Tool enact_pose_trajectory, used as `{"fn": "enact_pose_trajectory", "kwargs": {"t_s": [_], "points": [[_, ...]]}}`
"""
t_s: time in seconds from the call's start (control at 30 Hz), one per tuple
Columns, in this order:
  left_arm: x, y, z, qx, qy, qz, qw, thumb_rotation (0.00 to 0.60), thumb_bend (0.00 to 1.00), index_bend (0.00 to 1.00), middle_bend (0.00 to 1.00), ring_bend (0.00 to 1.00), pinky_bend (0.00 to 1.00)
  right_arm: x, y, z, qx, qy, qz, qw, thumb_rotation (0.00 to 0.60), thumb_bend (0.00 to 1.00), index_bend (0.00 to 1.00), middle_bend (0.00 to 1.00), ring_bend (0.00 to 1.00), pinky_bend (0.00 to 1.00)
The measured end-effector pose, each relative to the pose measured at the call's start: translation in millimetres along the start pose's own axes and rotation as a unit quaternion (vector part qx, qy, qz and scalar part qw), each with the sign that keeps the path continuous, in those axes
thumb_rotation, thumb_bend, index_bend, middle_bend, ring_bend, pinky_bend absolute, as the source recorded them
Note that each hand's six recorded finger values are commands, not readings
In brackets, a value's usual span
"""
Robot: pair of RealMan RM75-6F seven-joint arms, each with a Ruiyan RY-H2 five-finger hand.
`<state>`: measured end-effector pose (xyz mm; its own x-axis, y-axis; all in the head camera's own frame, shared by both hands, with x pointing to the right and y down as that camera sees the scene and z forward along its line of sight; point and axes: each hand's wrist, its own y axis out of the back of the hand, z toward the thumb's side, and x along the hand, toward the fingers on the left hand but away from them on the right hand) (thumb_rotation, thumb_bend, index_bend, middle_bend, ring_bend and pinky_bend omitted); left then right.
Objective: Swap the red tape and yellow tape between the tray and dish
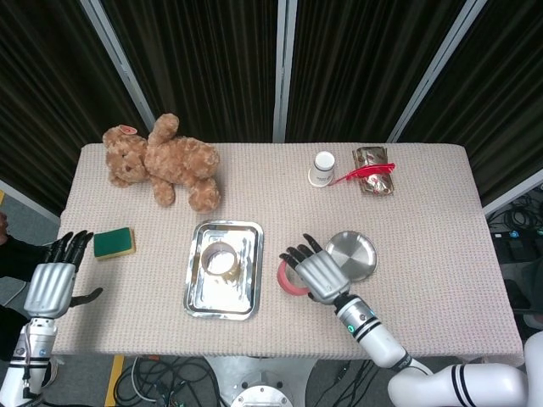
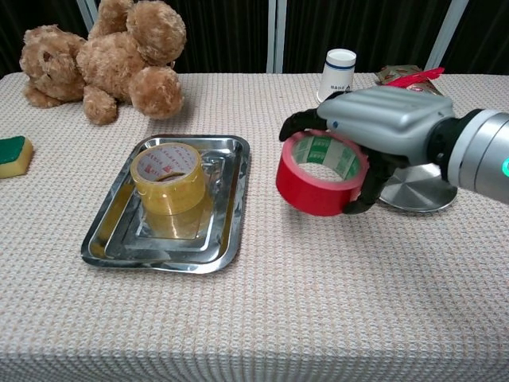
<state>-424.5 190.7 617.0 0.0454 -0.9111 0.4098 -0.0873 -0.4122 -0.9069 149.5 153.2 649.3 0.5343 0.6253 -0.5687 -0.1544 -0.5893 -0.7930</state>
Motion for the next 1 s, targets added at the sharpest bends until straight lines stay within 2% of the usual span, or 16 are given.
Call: {"fn": "enact_pose_trajectory", "kwargs": {"t_s": [0.23, 0.3, 0.43, 0.5, 0.57, 0.8, 1.0], "points": [[-3.1, -1.0, -4.8, -0.005, 0.003, -0.005, 1.0000, 0.600, 0.08, 0.04, 0.05, 0.00, 0.11, -8.0, -20.6, 23.1, 0.016, 0.022, 0.027, 0.9993, 0.600, 0.13, 0.27, 0.36, 0.25, 0.00], [-3.8, -1.2, -6.3, -0.006, 0.005, -0.005, 1.0000, 0.600, 0.08, 0.04, 0.05, 0.00, 0.11, -8.8, -23.7, 25.2, 0.020, 0.023, 0.032, 0.9990, 0.600, 0.13, 0.22, 0.33, 0.23, 0.00], [-4.4, -1.9, -7.6, -0.006, 0.006, -0.005, 1.0000, 0.600, 0.08, 0.04, 0.05, 0.00, 0.11, -9.6, -28.7, 29.3, 0.022, 0.032, 0.045, 0.9982, 0.600, 0.07, 0.02, 0.16, 0.05, 0.00], [-4.3, -2.5, -7.9, -0.007, 0.006, -0.006, 0.9999, 0.600, 0.08, 0.05, 0.05, 0.00, 0.11, -10.0, -30.5, 29.2, 0.023, 0.035, 0.053, 0.9977, 0.600, 0.02, 0.00, 0.04, 0.00, 0.00], [-4.2, -3.0, -8.5, -0.008, 0.007, -0.006, 0.9999, 0.600, 0.08, 0.05, 0.05, 0.00, 0.11, -10.4, -31.0, 28.0, 0.026, 0.037, 0.060, 0.9972, 0.600, 0.00, 0.00, 0.00, 0.00, 0.00], [-3.5, -3.3, -7.8, -0.003, 0.003, -0.008, 1.0000, 0.600, 0.08, 0.05, 0.05, 0.00, 0.11, -8.6, -27.2, 19.7, 0.020, 0.028, 0.059, 0.9976, 0.600, 0.00, 0.00, 0.00, 0.00, 0.00], [4.5, 0.2, 1.0, 0.001, -0.016, -0.009, 0.9998, 0.600, 0.08, 0.05, 0.05, 0.00, 0.11, 4.3, -4.9, -6.0, 0.001, -0.004, 0.022, 0.9998, 0.600, 0.00, 0.00, 0.00, 0.00, 0.00]]}}
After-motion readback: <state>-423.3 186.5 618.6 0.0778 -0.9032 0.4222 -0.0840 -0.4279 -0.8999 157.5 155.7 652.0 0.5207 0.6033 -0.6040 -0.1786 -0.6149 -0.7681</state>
